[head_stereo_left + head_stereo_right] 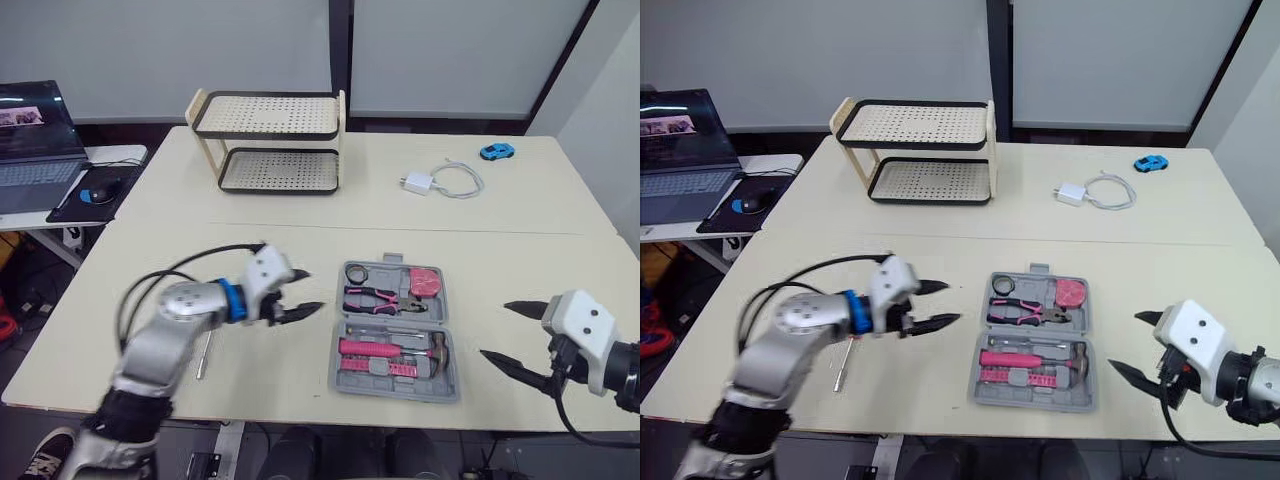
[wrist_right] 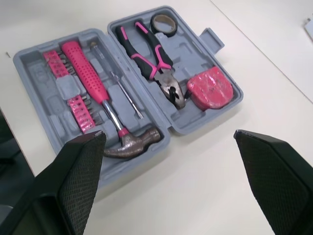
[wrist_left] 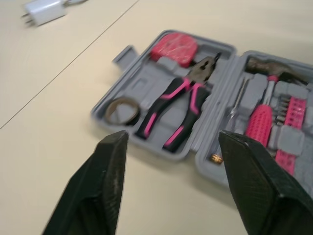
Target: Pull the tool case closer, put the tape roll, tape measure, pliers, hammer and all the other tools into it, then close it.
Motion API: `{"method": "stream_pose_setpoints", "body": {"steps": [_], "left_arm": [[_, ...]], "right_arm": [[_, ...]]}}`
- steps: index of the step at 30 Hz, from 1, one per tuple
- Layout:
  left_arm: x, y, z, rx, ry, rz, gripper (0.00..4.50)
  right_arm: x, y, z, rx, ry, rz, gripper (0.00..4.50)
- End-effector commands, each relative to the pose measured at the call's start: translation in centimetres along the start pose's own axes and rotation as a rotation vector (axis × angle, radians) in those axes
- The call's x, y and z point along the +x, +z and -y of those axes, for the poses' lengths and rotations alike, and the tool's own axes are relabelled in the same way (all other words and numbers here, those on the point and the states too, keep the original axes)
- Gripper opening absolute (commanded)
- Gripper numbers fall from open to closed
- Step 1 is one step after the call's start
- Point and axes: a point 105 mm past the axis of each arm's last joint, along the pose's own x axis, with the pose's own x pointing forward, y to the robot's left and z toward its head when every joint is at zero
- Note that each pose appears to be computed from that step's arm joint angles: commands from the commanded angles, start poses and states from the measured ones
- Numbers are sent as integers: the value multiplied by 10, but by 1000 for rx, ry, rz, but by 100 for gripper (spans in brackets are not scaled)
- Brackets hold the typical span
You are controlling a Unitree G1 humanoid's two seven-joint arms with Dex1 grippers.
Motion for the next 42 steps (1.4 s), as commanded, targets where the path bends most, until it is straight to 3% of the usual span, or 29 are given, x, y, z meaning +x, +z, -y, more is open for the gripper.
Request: {"method": "stream_pose_setpoints", "body": {"steps": [1, 5, 11, 18, 29, 32, 42], "left_arm": [[-53, -8, -30, -59, 206, -30, 427], [-144, -60, -57, -171, 446, -199, 444], [-200, -99, -77, -210, 661, -295, 444], [-194, -106, -75, -159, 632, -299, 444], [-181, -102, -78, -217, 592, -283, 444], [-181, -101, -78, -231, 603, -271, 444], [-179, -98, -66, -249, 609, -262, 444]], "right_arm": [[-2, -1, 14, -49, -10, 23, 450], [-1, -3, 33, -32, -60, 62, 450], [-2, -21, 44, -8, -78, 37, 450], [-5, -28, 46, 5, -92, 26, 450], [-7, -24, 42, 41, -107, 61, 450], [4, 0, 39, 56, -89, 156, 450], [50, 92, -17, -6, 185, 443, 450]]}}
